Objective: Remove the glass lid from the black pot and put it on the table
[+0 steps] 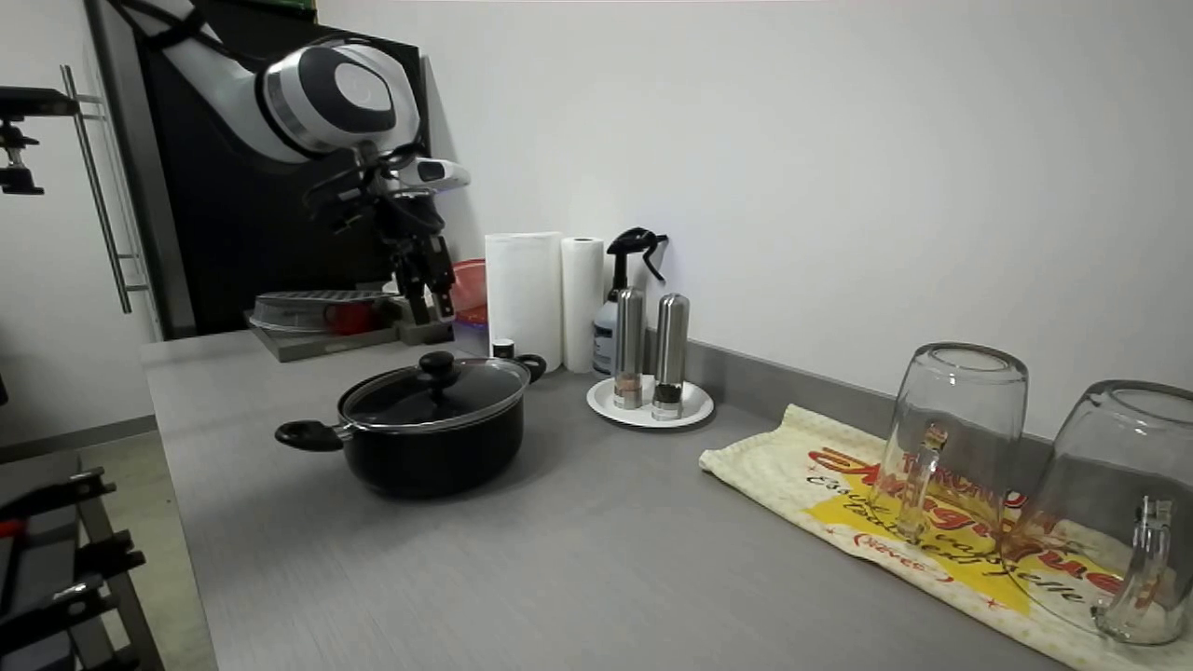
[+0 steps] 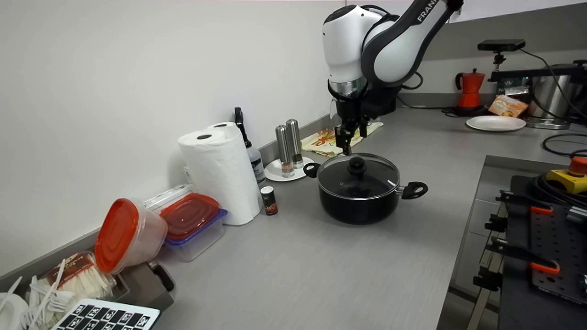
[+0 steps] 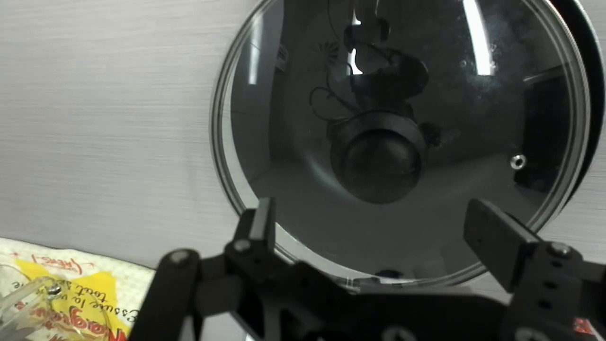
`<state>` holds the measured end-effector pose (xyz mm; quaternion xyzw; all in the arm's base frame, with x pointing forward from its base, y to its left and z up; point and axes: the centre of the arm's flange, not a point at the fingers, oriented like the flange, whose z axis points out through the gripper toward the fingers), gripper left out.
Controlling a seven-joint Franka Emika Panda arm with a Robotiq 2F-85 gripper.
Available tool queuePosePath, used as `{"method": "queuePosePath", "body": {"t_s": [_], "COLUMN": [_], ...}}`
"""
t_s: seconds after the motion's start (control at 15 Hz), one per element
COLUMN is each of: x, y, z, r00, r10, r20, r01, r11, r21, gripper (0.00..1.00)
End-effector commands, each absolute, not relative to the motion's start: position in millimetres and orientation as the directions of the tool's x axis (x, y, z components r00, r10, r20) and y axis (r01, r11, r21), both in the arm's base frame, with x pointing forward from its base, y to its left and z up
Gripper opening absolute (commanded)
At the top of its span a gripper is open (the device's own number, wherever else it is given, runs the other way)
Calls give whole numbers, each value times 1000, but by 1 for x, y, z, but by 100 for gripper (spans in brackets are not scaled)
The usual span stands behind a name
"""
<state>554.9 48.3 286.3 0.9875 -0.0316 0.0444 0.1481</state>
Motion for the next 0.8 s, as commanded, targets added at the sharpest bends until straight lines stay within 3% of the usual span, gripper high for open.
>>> {"method": "queuePosePath", "body": {"t_s": [0.0,0.73], "x": [554,564], "y": [47,63], "z": [275,256], "r00": [996,990], "r10": [-79,-56], "r20": [47,130], "r01": [-90,-88], "r11": [-953,-962], "r21": [288,258], "gripper": [100,100]}}
